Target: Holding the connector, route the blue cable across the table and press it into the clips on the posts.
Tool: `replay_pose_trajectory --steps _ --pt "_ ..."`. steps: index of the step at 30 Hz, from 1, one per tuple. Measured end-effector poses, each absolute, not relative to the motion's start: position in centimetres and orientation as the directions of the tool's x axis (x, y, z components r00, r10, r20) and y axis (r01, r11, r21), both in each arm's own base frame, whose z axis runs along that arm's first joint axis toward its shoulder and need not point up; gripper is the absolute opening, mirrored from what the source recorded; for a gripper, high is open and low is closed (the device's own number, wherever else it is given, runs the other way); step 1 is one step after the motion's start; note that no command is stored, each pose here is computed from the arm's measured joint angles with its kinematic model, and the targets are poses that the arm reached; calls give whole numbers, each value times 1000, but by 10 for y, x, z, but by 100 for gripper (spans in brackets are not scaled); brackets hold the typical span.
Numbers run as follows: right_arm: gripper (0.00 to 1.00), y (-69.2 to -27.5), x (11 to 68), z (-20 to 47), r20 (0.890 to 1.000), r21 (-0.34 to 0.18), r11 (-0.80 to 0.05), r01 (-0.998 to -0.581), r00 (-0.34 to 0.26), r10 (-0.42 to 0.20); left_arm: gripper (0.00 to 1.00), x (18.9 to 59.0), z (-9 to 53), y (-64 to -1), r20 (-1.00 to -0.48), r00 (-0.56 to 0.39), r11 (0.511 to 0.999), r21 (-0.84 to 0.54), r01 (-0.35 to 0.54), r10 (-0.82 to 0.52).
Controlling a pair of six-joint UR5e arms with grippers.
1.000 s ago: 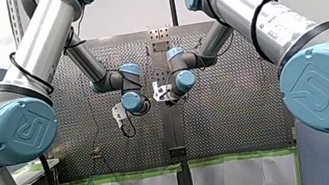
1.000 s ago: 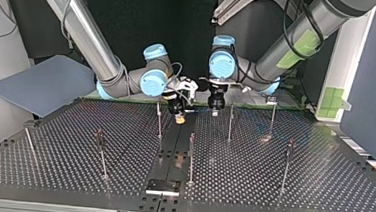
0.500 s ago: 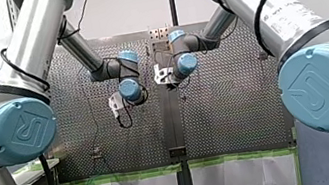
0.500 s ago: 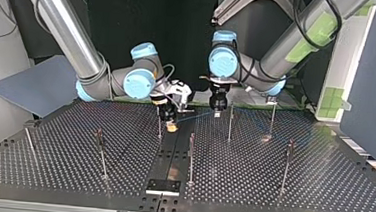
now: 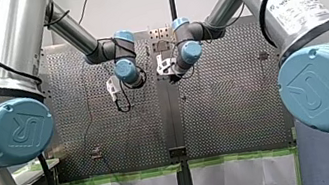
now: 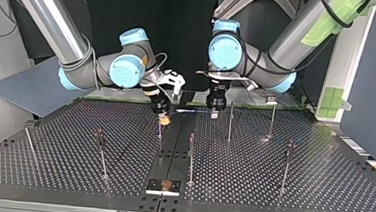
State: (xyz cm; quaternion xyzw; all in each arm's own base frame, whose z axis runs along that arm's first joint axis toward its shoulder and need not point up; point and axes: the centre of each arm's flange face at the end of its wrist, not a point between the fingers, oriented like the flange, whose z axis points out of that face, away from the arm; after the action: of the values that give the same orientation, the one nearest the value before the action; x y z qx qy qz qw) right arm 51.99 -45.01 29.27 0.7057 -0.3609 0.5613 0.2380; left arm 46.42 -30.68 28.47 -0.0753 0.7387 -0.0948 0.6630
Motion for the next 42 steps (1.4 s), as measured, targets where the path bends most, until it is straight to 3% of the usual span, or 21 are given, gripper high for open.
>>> replay_pose_trajectory --steps 24,32,42 --pt "0 -412 483 420 988 -91 -640 -763 13 -155 0 424 403 -306 -938 59 933 -330 147 -341" --pt "0 -407 464 461 993 -97 -634 -767 -35 -110 0 436 392 -311 -936 35 921 -339 192 -351" --pt "0 -402 451 487 995 -94 -639 -763 -60 -75 0 465 365 -312 -940 18 928 -335 166 -342"
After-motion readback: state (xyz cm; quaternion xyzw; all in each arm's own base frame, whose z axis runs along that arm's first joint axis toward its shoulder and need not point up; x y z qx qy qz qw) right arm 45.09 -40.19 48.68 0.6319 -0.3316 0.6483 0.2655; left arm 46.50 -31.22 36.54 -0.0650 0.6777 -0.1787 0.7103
